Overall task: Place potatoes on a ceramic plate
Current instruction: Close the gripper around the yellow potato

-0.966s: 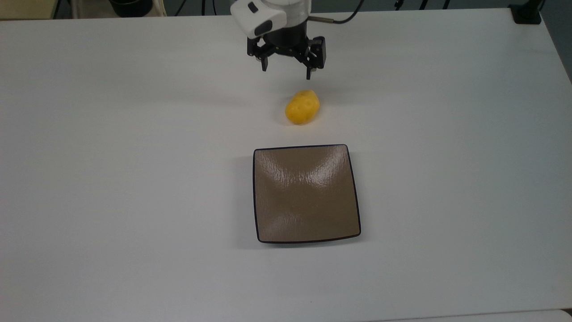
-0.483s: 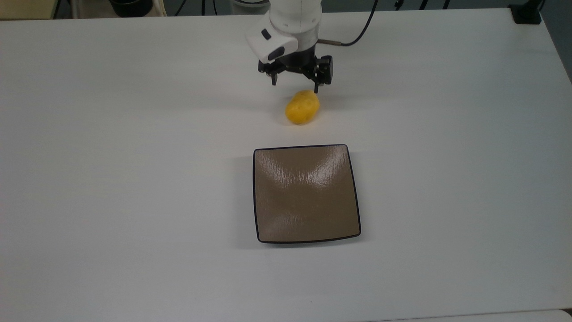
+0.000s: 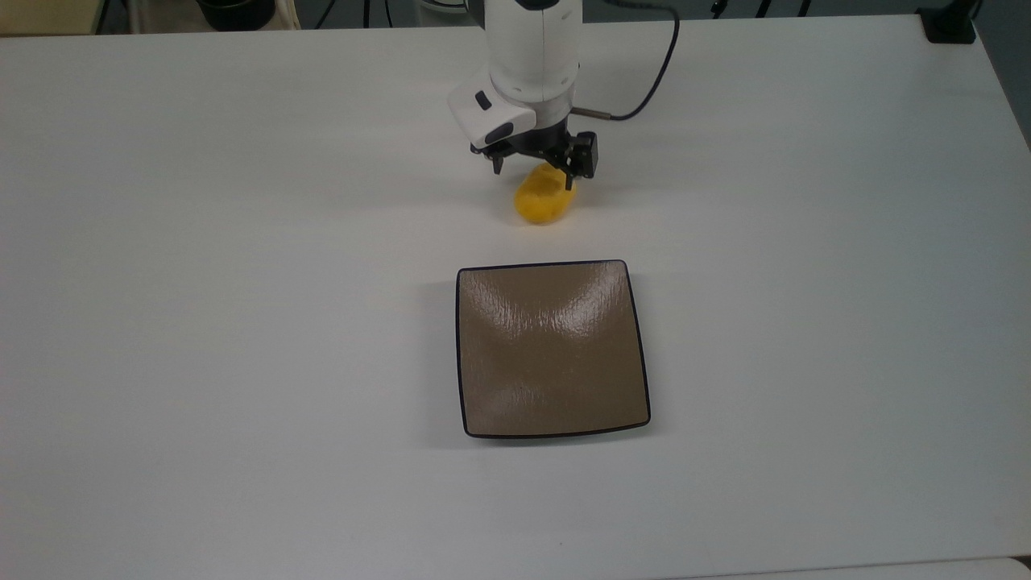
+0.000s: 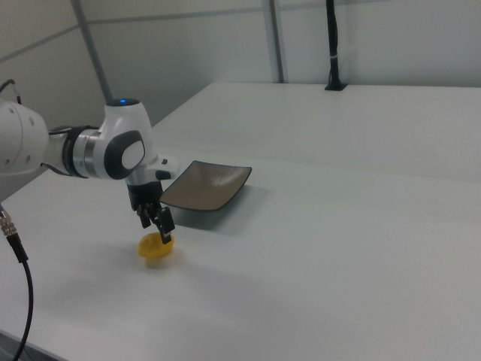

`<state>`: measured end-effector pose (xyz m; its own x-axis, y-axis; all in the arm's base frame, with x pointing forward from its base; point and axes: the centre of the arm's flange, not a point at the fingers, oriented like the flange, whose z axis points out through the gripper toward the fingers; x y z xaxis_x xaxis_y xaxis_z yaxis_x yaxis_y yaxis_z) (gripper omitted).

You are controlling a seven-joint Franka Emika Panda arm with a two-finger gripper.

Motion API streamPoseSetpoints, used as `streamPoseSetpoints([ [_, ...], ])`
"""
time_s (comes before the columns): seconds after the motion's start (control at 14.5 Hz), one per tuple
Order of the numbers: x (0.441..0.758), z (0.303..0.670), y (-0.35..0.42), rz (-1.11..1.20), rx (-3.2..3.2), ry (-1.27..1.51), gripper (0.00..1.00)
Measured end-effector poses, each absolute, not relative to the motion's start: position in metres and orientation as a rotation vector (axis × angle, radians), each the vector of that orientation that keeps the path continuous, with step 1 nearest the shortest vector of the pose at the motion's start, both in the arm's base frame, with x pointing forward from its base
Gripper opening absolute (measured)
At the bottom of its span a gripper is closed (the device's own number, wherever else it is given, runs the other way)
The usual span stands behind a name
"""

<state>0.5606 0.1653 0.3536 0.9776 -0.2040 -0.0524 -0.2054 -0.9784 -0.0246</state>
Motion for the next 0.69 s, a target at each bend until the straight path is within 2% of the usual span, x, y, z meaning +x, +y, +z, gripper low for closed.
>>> streamPoseSetpoints([
  [0.55,0.544,0.303,0.181,0.148,-3.107,0.317,0.98],
  [0.69,0.545,0.303,0.180,0.140,-3.106,0.318,0.80],
])
